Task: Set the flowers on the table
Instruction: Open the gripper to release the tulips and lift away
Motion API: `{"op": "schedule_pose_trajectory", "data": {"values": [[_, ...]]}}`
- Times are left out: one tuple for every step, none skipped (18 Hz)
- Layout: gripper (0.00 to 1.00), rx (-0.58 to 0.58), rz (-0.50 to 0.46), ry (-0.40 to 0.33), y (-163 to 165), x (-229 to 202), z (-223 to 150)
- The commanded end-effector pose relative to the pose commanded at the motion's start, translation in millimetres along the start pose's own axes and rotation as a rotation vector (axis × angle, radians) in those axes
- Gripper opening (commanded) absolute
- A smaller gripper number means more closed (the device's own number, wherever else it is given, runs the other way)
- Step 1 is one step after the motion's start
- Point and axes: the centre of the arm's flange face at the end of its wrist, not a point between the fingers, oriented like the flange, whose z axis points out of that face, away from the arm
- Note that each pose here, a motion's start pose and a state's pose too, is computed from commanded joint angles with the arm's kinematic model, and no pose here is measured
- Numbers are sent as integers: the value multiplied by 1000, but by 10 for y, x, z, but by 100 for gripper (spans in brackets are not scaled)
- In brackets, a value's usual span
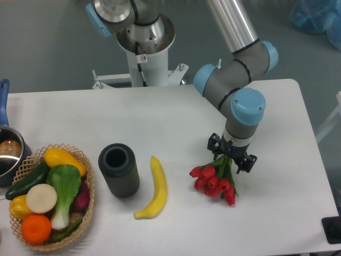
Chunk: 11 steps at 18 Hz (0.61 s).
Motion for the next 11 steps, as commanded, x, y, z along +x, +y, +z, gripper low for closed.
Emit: {"op": "schedule_pose_trajectory", "data": {"values": [[100,0,0,-2,13,11,-20],[100,4,4,-12,16,38,-108],[100,8,6,-23,36,60,-202],[100,11,2,-32,73,65,-265],[100,14,-2,-44,91,73,-348],[100,17,-1,-63,87,72,-455],[100,21,-5,-81,92,71,-571],[100,25,-13,-97,110,54,-668],[100,33,-16,-110,128,51,-759],[100,40,-15,-124,138,46,-849],[100,52,-12,-144,138,29,-976]]}}
